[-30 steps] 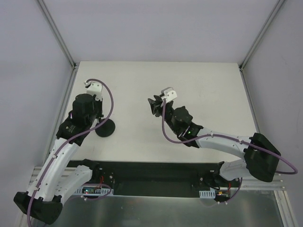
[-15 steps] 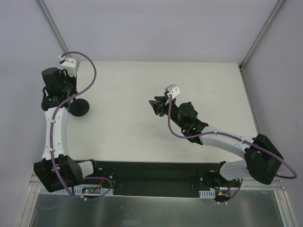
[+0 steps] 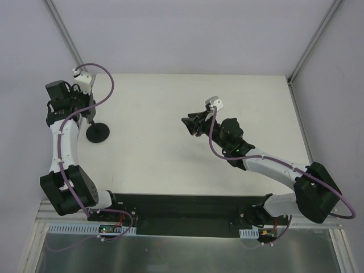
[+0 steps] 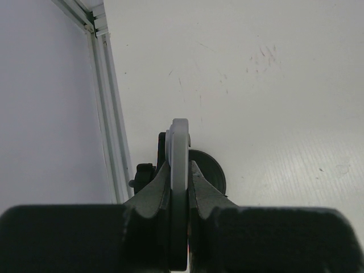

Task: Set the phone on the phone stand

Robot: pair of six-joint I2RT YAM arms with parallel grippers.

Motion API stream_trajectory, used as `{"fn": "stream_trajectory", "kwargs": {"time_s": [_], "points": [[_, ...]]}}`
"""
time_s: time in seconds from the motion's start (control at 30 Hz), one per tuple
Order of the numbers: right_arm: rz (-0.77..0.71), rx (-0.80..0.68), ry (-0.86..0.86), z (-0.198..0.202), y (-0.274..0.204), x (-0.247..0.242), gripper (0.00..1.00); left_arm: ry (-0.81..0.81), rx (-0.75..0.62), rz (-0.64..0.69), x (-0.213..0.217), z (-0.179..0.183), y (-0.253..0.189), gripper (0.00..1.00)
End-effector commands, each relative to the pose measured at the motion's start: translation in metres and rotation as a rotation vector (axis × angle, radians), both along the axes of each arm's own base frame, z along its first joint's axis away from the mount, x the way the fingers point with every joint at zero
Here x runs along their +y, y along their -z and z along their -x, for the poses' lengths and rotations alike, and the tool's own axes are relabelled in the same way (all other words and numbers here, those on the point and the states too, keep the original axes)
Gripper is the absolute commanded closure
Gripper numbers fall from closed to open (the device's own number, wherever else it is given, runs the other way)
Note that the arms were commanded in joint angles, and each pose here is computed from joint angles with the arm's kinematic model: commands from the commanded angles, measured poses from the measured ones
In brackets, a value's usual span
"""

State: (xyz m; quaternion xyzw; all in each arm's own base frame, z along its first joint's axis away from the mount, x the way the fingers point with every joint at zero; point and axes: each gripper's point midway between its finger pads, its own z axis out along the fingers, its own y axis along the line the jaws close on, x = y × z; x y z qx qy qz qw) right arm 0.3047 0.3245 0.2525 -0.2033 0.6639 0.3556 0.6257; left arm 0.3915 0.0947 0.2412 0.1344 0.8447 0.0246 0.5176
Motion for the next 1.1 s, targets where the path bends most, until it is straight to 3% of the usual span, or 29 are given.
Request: {"fn": "stream_trajectory", "kwargs": {"time_s": [0.0,0.07,0.2,0.23,0.33,0.47,0.57,0.6,0.67,0.7,0.77,0.8,0.9,0.93,1.03,1.07], "points": [[-0.077,-0.022,-0.034,0.005,-0.026,-0.001,0.60,0.053,-0.186,-0.118,0.004,-0.019,-0.054,1.00],[-0.076,-0.020,-0.036,0.004,-0.025,-0.001,0.60,0.042,-0.176,-0.115,0.005,-0.017,-0.048,0.98],[-0.081,-0.014,-0.045,0.004,-0.025,0.001,0.60,-0.103,-0.185,-0.098,0.022,-0.011,-0.045,0.64],[-0.080,-0.013,-0.045,0.004,-0.024,0.001,0.60,-0.123,-0.207,-0.106,0.025,-0.011,-0.050,0.49],[-0.078,-0.013,-0.041,0.003,-0.023,-0.001,0.60,-0.172,-0.266,-0.074,0.024,-0.002,-0.068,0.36],[-0.069,-0.018,-0.028,0.001,-0.021,-0.005,0.60,-0.238,-0.410,0.018,0.013,0.023,-0.117,0.01],[-0.047,-0.030,-0.002,-0.002,-0.017,-0.010,0.60,-0.321,-0.530,0.197,0.000,0.052,-0.156,0.01],[-0.040,-0.031,0.011,-0.004,-0.014,-0.012,0.60,-0.348,-0.542,0.324,-0.008,0.059,-0.162,0.01],[-0.029,-0.027,0.047,-0.009,-0.009,-0.018,0.59,-0.300,-0.549,0.437,-0.033,0.077,-0.173,0.04],[-0.025,-0.025,0.061,-0.012,-0.007,-0.020,0.57,-0.221,-0.482,0.548,-0.060,0.082,-0.163,0.11],[-0.013,-0.019,0.139,-0.020,-0.001,-0.033,0.54,-0.108,-0.442,0.638,-0.096,0.100,-0.156,0.13],[-0.007,-0.012,0.176,-0.022,0.004,-0.039,0.54,-0.008,-0.357,0.699,-0.131,0.104,-0.135,0.13],[-0.037,0.025,0.376,-0.029,0.013,-0.079,0.49,0.086,-0.243,0.741,-0.177,0.124,-0.093,0.12],[-0.068,0.015,0.424,-0.027,0.004,-0.092,0.48,0.186,-0.180,0.764,-0.210,0.138,-0.082,0.10],[-0.078,0.062,0.556,-0.012,0.000,-0.132,0.34,0.298,-0.051,0.790,-0.251,0.172,-0.053,0.04],[-0.082,0.065,0.544,-0.005,-0.006,-0.136,0.23,0.328,-0.053,0.799,-0.256,0.184,-0.054,0.03]]}}
